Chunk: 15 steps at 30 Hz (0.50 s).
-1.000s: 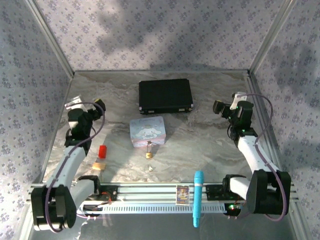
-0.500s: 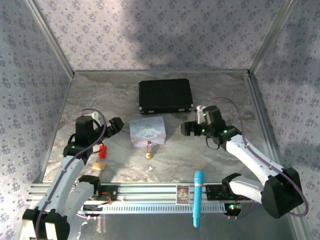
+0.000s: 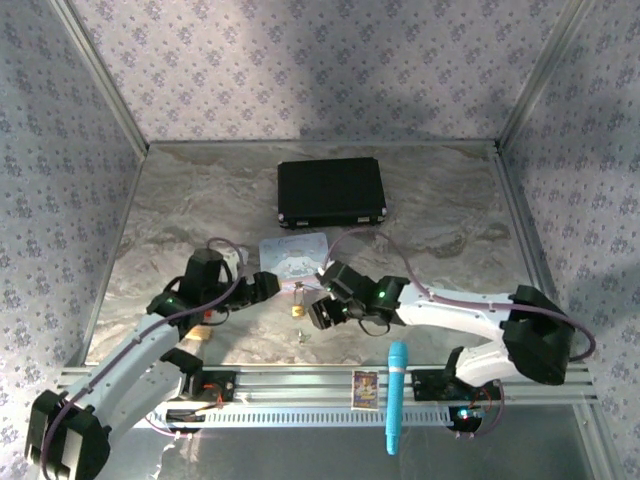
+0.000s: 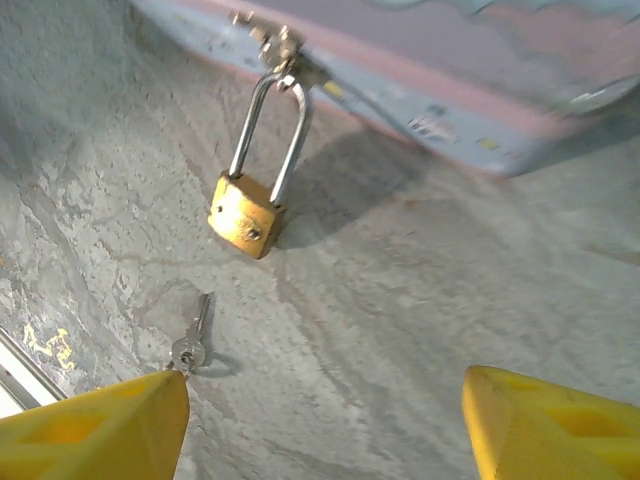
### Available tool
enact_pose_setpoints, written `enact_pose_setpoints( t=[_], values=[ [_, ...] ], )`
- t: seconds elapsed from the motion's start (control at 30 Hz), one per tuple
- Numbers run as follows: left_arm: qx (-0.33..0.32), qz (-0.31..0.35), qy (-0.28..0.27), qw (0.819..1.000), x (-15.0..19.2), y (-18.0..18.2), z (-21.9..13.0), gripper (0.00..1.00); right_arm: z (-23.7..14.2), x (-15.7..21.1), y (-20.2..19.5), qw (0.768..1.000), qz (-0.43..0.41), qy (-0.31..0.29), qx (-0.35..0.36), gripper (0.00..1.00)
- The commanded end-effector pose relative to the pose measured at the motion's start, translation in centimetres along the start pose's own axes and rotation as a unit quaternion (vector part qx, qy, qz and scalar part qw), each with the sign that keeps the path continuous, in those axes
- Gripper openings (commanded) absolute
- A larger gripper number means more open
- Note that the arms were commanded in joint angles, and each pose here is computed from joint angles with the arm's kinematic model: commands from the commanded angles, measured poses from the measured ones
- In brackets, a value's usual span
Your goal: Unlock the padlock with the key
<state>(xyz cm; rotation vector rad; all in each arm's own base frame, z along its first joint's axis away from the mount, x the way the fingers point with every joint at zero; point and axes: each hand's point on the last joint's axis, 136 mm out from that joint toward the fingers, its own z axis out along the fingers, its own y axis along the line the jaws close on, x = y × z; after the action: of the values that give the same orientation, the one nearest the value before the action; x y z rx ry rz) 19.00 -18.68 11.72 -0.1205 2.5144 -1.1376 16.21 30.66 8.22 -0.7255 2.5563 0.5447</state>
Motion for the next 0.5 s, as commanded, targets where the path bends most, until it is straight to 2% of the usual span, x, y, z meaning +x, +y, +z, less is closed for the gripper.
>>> enact_pose_setpoints(
  t=[0.0, 0.13, 0.47],
  values=[
    [0.007, -0.021, 0.006, 1.000, 0.6, -0.1, 0.6, 0.87, 0.8, -0.8, 1.8, 0.999, 0.036, -0.015, 0.001, 0.69],
    [0.008, -0.022, 0.009, 1.000, 1.0, 0.0, 1.0, 0.86, 1.9, 0.0, 3.8, 0.999, 0.030, -0.016, -0.001, 0.62],
    [-0.018, -0.028, -0.009, 0.999, 0.8, 1.2, 0.7, 0.85, 4.5, 2.3, 5.6, 0.999, 0.014, 0.025, 0.029, 0.43]
  ],
)
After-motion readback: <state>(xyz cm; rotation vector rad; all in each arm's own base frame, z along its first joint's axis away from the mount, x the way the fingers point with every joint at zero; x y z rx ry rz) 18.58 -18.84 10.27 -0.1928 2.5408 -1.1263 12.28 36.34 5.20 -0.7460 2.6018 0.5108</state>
